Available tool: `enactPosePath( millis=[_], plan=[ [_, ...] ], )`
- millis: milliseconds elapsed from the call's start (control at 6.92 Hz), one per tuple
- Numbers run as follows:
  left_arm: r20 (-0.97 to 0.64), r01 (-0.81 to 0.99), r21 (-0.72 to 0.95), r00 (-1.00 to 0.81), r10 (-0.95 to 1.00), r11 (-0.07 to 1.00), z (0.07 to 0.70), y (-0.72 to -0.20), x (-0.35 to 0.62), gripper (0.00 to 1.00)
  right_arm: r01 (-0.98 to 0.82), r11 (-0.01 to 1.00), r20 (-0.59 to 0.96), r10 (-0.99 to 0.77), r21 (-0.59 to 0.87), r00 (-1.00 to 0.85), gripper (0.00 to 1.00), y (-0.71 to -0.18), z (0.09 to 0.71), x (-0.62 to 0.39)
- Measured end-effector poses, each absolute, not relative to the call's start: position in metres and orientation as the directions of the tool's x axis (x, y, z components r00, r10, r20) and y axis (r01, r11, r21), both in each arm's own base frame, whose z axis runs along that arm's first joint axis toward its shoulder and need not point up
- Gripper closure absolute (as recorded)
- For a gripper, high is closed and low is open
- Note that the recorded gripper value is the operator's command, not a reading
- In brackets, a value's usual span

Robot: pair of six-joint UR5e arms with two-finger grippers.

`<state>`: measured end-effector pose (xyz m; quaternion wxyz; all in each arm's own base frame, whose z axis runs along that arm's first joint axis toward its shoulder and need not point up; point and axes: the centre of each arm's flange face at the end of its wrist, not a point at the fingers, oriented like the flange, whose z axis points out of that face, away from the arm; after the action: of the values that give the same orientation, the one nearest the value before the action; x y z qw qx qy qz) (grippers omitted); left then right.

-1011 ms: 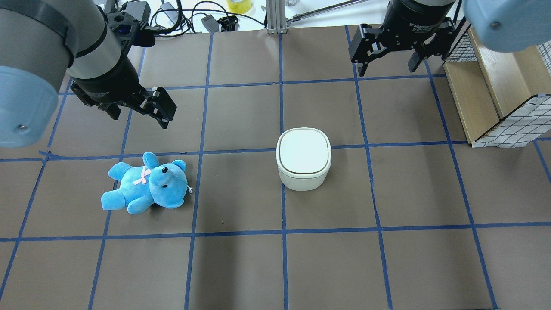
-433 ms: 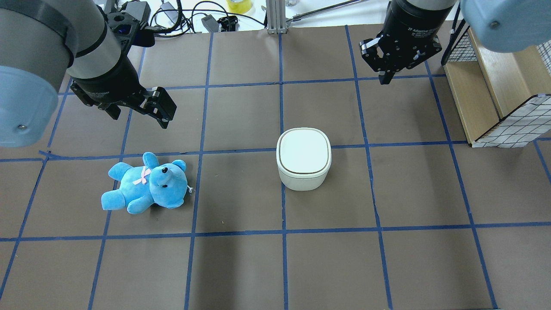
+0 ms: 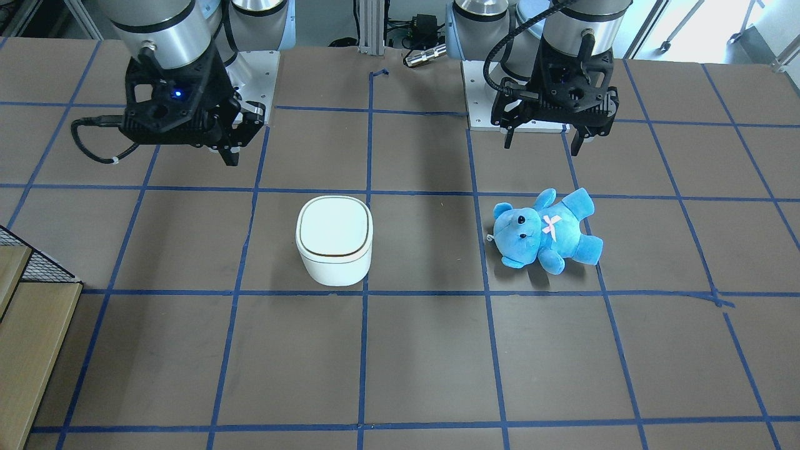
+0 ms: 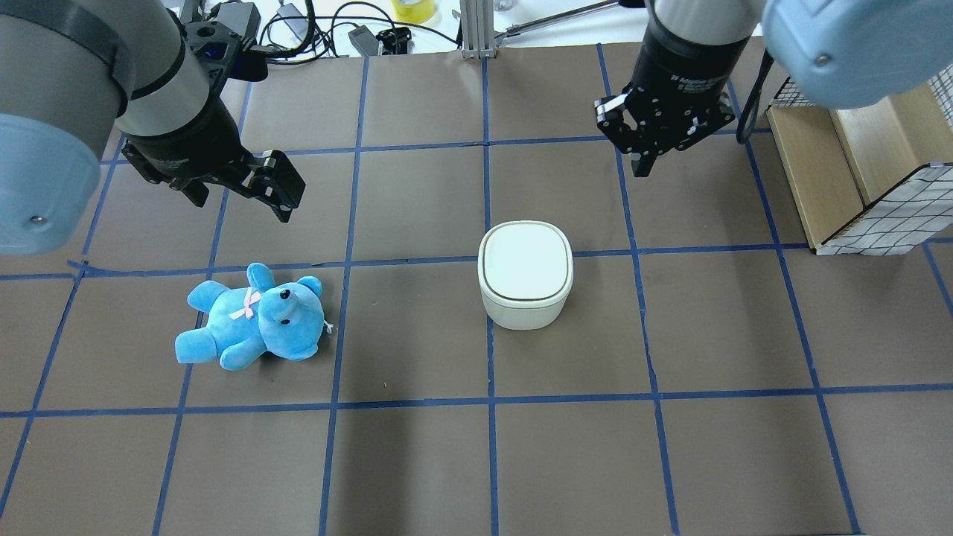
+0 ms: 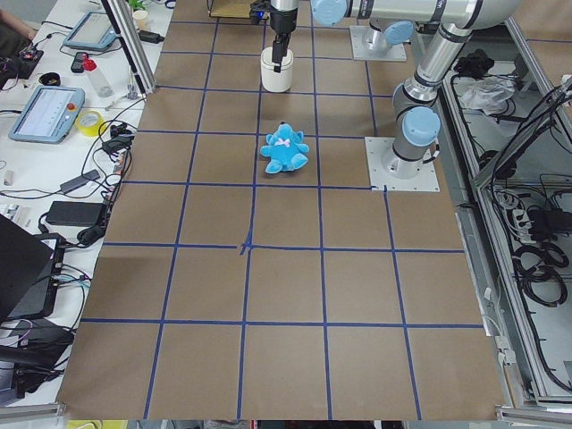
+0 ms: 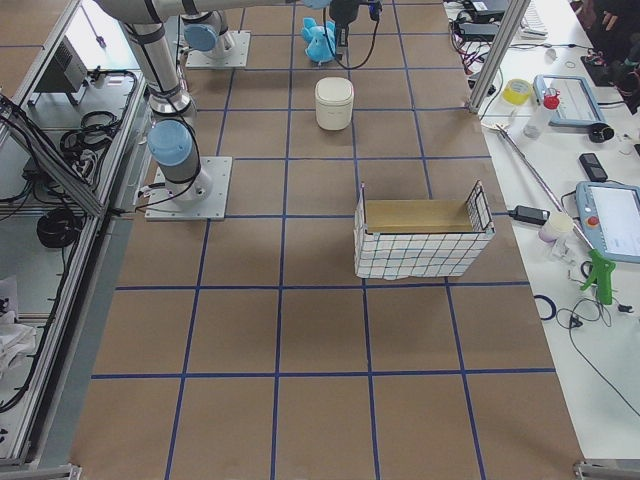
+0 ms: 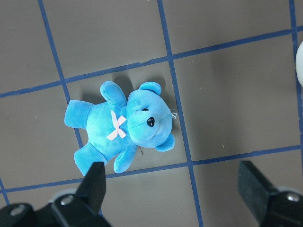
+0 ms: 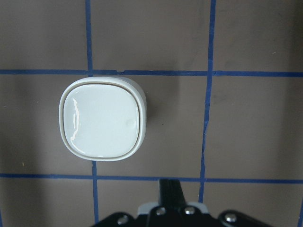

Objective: Open trash can with right arm
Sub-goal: 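Move the right gripper over the white trash can and lower it, then lower the right gripper onto the lid's edge farthest from the robot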

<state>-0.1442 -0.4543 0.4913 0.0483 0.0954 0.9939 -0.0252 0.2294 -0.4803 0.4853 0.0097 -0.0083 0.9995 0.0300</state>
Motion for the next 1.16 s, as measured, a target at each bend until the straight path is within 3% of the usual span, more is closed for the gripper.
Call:
enactPosePath(
  millis=[1156],
  plan=[
    [-0.101,0.192,-0.04,-0.977,0.187,0.981,0.491,-0.454,-0.144,0.0,-0.012,0.999,0.015,-0.013,0.048,-1.0,1.0,-0.466,0.362,0.281]
  ],
)
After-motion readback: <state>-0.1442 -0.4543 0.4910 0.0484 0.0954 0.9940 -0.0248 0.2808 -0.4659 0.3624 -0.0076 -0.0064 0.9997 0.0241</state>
